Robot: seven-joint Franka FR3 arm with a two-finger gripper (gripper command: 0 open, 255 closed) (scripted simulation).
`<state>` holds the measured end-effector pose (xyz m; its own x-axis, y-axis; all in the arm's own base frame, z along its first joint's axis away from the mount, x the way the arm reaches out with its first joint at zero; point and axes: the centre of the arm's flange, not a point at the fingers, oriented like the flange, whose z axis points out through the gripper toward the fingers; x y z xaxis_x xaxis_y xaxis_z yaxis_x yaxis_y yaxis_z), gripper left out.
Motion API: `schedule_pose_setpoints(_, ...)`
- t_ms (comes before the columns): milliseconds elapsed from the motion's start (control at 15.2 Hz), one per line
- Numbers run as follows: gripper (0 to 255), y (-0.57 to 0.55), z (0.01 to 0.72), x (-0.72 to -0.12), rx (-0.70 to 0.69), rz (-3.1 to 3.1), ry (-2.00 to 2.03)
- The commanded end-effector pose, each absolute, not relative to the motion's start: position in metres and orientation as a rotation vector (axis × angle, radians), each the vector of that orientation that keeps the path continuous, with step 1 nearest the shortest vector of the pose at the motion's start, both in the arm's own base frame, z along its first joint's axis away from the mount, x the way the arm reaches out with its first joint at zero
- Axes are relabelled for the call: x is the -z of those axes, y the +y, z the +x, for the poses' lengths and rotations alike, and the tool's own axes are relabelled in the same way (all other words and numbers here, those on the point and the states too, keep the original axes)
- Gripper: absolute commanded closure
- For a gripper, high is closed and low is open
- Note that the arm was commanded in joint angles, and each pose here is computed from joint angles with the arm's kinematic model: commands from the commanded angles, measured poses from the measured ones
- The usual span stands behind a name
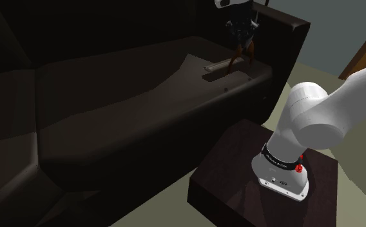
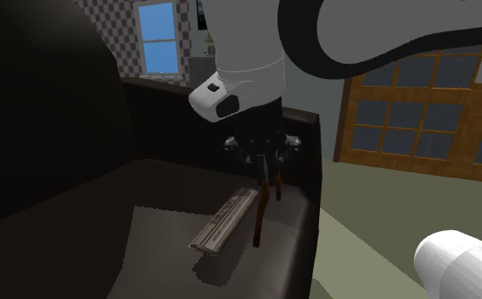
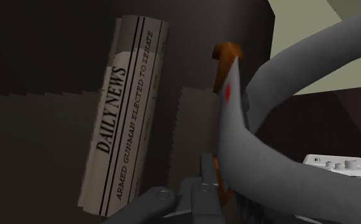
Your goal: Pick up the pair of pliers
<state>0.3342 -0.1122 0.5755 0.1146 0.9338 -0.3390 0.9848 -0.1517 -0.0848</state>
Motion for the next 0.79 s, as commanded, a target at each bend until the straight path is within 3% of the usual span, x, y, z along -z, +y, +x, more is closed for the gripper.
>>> schedule_pose_setpoints(0, 255, -0.113, 0.334, -0.585, 0.473, 2.219, 1.933)
schedule_pose_setpoints(726, 255, -0.113, 0.334, -0.634, 0.473, 2.219, 1.933)
